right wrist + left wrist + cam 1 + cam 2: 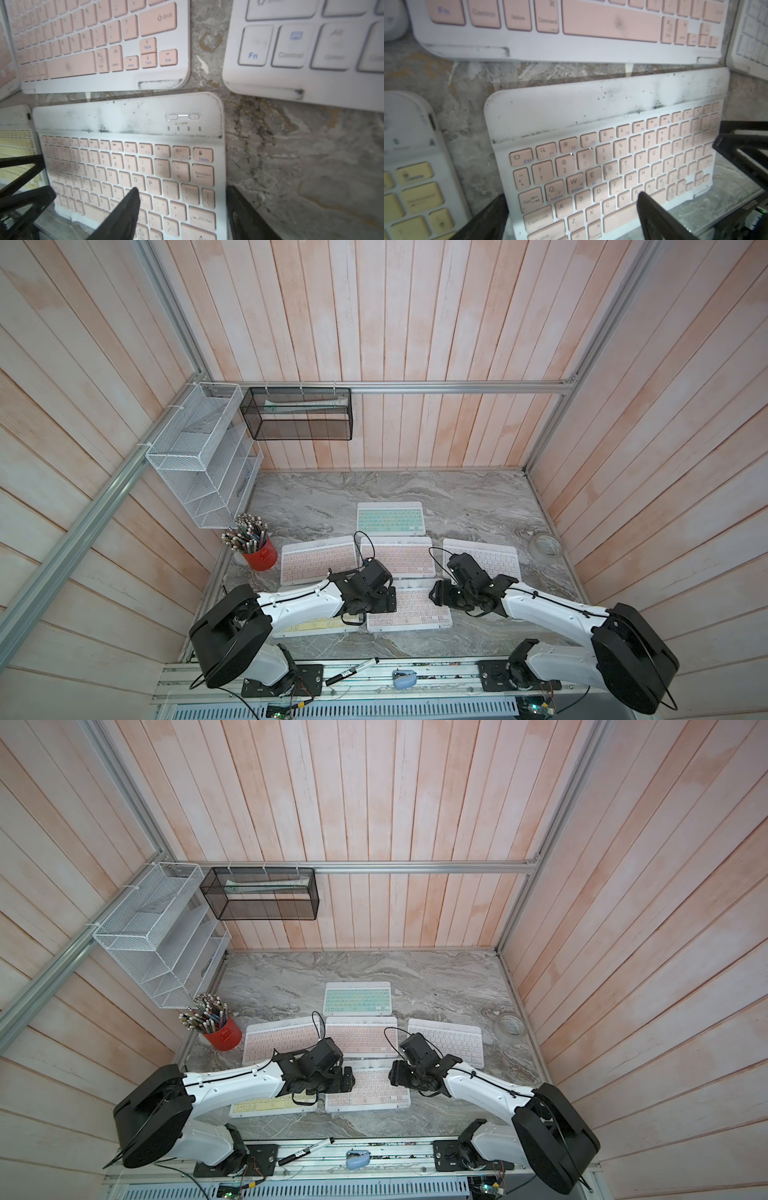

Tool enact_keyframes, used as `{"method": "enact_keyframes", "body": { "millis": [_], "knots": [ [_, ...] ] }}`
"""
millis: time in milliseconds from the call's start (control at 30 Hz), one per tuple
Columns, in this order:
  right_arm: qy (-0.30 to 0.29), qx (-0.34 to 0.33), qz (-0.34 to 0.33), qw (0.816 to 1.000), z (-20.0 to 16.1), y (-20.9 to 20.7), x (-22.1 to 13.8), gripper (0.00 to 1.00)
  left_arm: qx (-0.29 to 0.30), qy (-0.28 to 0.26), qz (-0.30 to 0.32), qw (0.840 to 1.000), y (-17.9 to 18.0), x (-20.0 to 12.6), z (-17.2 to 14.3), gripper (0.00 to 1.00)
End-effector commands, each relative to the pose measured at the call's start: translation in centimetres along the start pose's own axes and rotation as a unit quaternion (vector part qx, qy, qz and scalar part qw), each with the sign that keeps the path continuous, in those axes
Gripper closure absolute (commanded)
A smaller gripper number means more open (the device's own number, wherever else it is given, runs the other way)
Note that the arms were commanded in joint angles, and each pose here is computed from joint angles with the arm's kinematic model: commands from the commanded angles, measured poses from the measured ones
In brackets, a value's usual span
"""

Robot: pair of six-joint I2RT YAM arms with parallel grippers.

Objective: Stack the numeric keypads
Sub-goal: Pick up the numeric keypad from the center of the board.

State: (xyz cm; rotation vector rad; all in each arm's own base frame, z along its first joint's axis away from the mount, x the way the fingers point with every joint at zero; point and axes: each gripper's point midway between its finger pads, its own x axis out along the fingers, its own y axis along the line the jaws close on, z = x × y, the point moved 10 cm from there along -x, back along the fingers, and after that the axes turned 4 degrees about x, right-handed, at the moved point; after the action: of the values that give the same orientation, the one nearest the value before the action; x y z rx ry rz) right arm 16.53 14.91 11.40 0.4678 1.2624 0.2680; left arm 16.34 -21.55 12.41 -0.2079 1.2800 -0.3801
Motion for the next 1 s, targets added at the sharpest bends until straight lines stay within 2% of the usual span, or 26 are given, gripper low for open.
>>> {"method": "enact_keyframes", "body": {
  "millis": [0, 167, 333, 600, 767, 967],
  "knots": [
    [0.079, 0.014, 0.09, 0.993, -2.3, -0.9, 0.9, 0.34, 0.017, 0.001, -0.088, 0.996, -1.0, -0.1, -0.3, 0.03],
    [0.062, 0.045, 0.159, 0.984, -2.3, -2.4, 0.0, 0.35, 0.012, -0.023, -0.139, 0.99, -0.6, -1.3, -0.1, 0.03],
    [0.038, 0.066, 0.184, 0.98, -2.5, -3.6, -0.5, 0.35, 0.014, -0.046, -0.179, 0.983, -0.5, -2.4, 0.1, 0.03],
    [0.045, 0.074, 0.189, 0.978, -2.9, -4.3, -0.4, 0.35, 0.015, -0.071, -0.24, 0.968, -0.5, -3.6, 0.0, 0.03],
    [0.054, 0.074, 0.191, 0.977, -2.9, -4.4, -0.2, 0.35, 0.012, -0.083, -0.291, 0.953, -0.6, -4.5, 0.2, 0.05],
    [0.055, 0.075, 0.193, 0.977, -2.9, -4.5, -0.2, 0.35, 0.022, -0.095, -0.315, 0.944, -1.0, -5.8, 0.3, 0.07]
  ]
}}
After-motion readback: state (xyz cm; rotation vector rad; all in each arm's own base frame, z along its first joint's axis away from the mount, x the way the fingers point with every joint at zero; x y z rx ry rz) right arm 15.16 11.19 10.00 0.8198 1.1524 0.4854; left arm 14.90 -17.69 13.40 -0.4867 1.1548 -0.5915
